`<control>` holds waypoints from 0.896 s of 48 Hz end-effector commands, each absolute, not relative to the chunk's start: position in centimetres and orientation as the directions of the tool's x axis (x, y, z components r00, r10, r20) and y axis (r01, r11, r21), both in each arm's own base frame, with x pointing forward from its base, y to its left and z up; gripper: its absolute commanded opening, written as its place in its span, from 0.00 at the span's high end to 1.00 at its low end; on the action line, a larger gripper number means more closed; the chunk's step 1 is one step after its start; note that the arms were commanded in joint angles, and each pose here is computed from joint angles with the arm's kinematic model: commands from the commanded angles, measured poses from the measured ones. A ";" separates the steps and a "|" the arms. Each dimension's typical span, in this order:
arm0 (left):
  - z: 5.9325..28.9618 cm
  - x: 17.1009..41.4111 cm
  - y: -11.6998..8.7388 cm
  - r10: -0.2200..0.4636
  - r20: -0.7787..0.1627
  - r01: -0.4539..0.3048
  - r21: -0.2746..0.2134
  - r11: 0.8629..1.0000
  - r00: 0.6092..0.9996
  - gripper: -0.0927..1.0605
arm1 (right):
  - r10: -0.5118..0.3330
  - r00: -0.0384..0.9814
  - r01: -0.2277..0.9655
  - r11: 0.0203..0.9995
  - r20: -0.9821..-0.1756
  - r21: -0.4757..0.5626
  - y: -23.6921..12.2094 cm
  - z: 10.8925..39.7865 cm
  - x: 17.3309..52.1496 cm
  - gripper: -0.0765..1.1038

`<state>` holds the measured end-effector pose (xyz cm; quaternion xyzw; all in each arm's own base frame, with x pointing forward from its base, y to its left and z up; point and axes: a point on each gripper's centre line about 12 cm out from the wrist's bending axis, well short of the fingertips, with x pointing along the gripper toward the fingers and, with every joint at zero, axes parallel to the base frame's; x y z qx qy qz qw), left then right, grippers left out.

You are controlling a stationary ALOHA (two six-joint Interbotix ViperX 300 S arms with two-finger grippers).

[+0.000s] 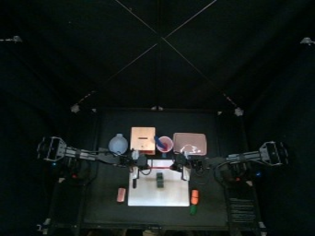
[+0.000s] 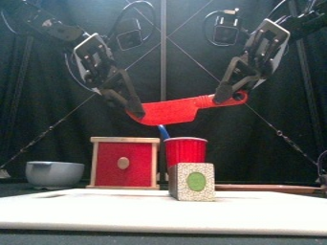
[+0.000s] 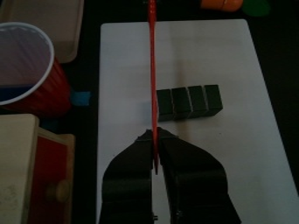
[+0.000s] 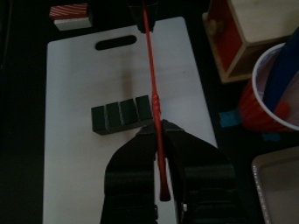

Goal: Place sushi on board then cut the sushi with the knife then place the pieces on the plate
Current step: Cut the sushi into 4 pieces

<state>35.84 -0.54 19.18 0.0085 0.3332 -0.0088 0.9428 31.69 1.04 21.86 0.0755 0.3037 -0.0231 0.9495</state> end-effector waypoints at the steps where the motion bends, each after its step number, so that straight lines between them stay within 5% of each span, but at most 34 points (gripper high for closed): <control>1: 19.9 36.6 -0.8 -0.018 -0.606 0.025 0.004 1.000 0.796 0.60 | 0.009 0.822 0.099 0.982 -0.570 0.159 1.2 22.3 32.2 0.66; 23: 17.6 37.9 -3.2 -0.070 -0.651 0.028 -0.076 0.997 0.756 0.60 | 0.032 0.760 0.134 0.970 -0.649 0.205 2.1 19.8 31.7 0.66; 43: 16.1 38.8 -3.6 -0.074 -0.676 0.027 -0.081 0.996 0.733 0.60 | 0.025 0.716 0.155 0.969 -0.698 0.194 2.0 18.0 31.7 0.66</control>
